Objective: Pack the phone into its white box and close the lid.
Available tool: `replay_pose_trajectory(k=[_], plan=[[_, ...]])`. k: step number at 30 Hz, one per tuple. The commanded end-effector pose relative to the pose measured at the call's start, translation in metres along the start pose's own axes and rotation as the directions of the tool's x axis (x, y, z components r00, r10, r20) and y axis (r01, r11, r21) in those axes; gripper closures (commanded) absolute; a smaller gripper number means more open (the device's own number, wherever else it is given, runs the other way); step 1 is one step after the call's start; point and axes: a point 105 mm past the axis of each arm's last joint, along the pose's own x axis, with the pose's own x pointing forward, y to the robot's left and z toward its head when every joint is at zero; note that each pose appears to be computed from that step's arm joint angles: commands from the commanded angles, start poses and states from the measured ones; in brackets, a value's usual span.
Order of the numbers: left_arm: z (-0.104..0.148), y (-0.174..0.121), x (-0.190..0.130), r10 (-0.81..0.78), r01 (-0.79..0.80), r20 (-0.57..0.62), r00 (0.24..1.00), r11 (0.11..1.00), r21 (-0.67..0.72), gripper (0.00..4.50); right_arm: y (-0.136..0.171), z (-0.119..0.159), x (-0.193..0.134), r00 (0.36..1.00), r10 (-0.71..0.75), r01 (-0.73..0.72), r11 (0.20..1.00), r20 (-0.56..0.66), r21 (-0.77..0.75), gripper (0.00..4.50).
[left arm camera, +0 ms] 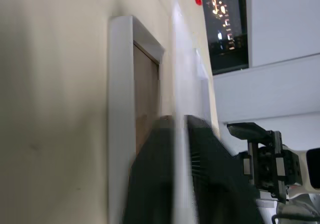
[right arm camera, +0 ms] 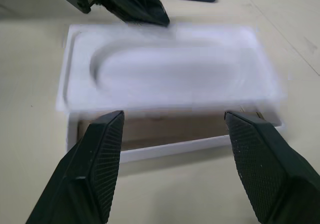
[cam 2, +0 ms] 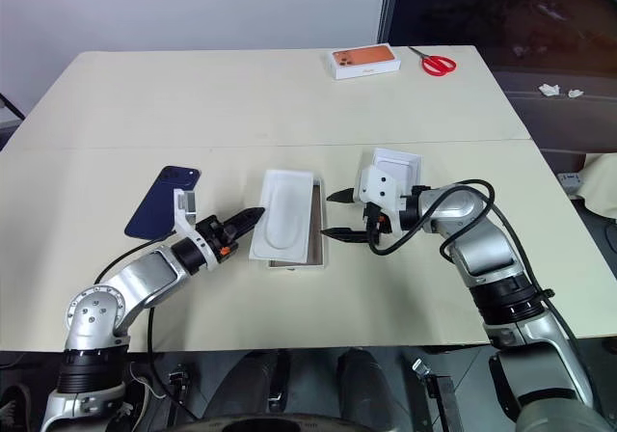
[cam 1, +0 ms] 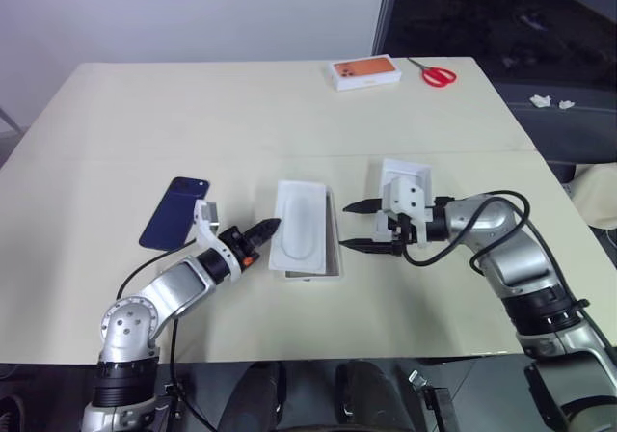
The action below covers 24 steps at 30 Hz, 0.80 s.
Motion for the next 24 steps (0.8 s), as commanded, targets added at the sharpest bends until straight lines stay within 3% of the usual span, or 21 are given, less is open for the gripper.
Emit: replay_pose_trajectory(k=[1, 4, 11, 13, 17, 20, 24], plan=[[0.006, -0.005, 0.000, -0.022, 0.022, 0.025, 0.999, 1.000, 0.013, 2.00, -0.003, 0.013, 0.001, 0.999, -0.007, 0.008, 0.999, 0.032, -0.051, 1.13], [0.003, -0.011, 0.001, -0.041, 0.040, 0.003, 0.999, 0.999, 0.033, 0.46, -0.004, 0.014, 0.001, 0.999, -0.007, 0.009, 0.999, 0.034, -0.052, 1.13], [0.015, -0.028, -0.009, -0.123, 0.119, 0.026, 0.992, 0.986, 0.120, 0.46, -0.009, 0.016, 0.003, 0.998, -0.034, 0.035, 0.999, 0.045, -0.018, 1.13], [0.023, -0.029, -0.020, -0.132, 0.121, 0.020, 0.991, 0.952, 0.282, 0.46, -0.010, 0.022, 0.008, 0.997, -0.037, 0.035, 0.999, 0.074, 0.034, 1.13], [0.040, -0.021, -0.041, -0.117, 0.105, -0.001, 0.993, 0.885, 0.453, 0.39, -0.007, 0.031, 0.024, 0.994, -0.058, 0.055, 0.998, 0.090, 0.032, 2.98], [0.035, -0.006, -0.054, -0.061, 0.089, -0.068, 0.996, 0.806, 0.584, 0.39, -0.004, 0.024, 0.041, 0.996, -0.072, 0.072, 0.997, 0.044, 0.015, 4.47], [0.045, -0.008, -0.066, -0.097, 0.105, -0.052, 0.994, 0.716, 0.690, 0.39, 0.001, 0.013, 0.065, 0.995, -0.094, 0.094, 0.996, -0.019, -0.012, 4.47]])
